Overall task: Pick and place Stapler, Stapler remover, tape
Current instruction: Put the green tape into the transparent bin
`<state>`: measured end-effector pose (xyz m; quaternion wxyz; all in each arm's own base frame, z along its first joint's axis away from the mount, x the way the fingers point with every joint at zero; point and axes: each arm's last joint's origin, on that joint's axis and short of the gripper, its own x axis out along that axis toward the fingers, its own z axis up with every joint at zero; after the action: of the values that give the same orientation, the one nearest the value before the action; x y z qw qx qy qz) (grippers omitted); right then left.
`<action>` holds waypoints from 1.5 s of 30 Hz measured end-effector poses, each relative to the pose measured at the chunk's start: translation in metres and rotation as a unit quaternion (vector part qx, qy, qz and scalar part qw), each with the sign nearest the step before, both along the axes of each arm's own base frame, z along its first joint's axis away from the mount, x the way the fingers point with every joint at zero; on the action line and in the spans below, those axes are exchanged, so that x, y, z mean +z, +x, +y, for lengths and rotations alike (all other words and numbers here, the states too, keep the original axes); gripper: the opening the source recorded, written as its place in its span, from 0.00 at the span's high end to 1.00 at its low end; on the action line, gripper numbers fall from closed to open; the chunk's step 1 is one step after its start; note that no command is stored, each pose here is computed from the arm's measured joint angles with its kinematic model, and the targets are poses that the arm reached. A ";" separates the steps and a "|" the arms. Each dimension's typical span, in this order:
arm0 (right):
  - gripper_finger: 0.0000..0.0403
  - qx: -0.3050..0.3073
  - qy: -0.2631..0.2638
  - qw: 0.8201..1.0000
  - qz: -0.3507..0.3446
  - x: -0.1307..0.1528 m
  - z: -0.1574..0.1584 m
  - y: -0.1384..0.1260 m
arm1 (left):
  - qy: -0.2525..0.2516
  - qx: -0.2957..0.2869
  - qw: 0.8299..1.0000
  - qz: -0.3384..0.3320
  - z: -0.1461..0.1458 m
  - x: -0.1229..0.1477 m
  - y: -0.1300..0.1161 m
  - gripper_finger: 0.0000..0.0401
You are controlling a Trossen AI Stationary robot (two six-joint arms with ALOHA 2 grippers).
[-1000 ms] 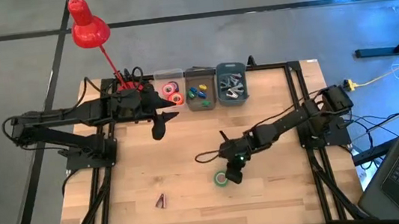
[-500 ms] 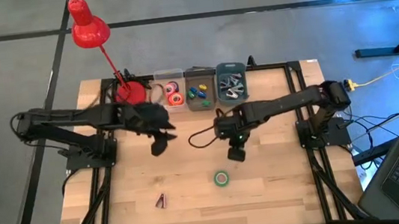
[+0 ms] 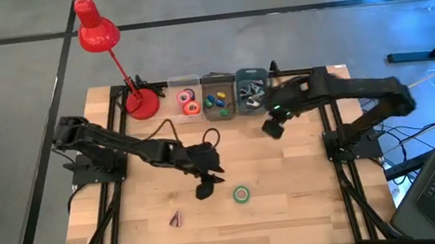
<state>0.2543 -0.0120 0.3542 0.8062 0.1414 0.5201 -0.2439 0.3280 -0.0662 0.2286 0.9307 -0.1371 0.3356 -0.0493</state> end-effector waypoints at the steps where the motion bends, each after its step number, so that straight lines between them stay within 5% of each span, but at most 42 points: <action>1: 0.99 -0.022 -0.010 1.000 -0.020 0.008 -0.002 -0.009 | -0.008 0.003 1.000 0.004 0.000 -0.005 0.003 0.61; 8: 0.94 -0.114 -0.091 0.983 -0.113 0.043 -0.007 -0.056 | -0.078 -0.013 0.995 0.058 -0.002 -0.042 0.020 0.60; 16: 0.93 -0.140 -0.118 0.976 -0.119 0.047 -0.011 -0.067 | -0.133 -0.072 0.988 -0.015 -0.009 -0.064 0.047 0.59; 27: 0.93 -0.134 -0.124 0.979 -0.088 0.044 -0.014 -0.069 | -0.083 -0.049 0.995 0.004 -0.002 -0.091 0.053 0.58; 45: 0.93 -0.133 -0.110 0.984 -0.048 0.040 -0.013 -0.076 | -0.101 -0.040 0.994 0.026 -0.004 -0.128 0.074 0.59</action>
<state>0.1780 -0.0247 0.3942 0.8013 0.1314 0.4277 -0.3971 0.4016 -0.0705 0.1004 0.9004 -0.2179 0.3581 -0.1168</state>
